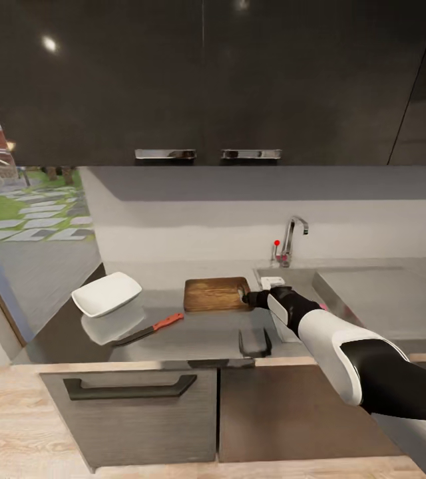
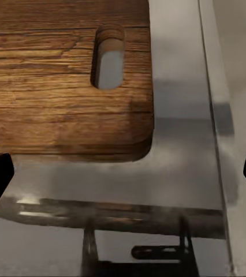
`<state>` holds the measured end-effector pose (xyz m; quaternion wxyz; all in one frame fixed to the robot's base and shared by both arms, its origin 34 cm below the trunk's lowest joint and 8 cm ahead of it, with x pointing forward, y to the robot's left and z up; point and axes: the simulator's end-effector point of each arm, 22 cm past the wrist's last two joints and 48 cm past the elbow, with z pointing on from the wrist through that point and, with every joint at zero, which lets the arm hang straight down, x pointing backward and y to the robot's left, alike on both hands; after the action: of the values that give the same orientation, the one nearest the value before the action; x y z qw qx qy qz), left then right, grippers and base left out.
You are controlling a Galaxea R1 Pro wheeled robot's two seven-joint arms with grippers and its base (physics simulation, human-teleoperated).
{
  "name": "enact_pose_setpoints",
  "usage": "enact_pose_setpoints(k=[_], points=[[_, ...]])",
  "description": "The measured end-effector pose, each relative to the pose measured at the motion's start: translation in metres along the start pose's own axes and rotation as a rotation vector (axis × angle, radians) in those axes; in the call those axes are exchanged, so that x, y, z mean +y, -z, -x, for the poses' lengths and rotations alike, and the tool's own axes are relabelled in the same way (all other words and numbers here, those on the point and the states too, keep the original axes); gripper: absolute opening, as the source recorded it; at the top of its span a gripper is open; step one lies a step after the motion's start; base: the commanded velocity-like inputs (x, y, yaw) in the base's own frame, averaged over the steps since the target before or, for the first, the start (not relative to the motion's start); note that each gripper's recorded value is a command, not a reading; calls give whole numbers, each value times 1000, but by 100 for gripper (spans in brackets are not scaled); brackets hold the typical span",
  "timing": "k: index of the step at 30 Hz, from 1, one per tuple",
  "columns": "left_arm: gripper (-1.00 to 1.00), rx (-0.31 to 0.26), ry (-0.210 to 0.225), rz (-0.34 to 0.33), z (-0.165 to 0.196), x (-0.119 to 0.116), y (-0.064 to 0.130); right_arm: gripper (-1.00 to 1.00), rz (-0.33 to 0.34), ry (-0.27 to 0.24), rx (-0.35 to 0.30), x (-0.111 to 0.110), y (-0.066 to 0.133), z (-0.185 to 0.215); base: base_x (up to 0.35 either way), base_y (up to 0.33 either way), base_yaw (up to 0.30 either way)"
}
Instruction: In the kitchen, take the Vidalia onion out of the sink, dice it on the chopping board with the paring knife, put the diced onion into the bowl on the countertop, then place both the paring knife and the chopping board into the sink.
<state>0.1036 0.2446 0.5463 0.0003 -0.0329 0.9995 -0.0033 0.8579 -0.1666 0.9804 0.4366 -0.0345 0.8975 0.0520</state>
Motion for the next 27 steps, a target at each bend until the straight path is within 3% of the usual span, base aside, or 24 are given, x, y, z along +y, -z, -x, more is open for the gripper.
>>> enact_pose_setpoints(k=[27], points=[[100,0,0,0,0,0,0,100,4,1,5,4,-1,-5,-338,0,0]])
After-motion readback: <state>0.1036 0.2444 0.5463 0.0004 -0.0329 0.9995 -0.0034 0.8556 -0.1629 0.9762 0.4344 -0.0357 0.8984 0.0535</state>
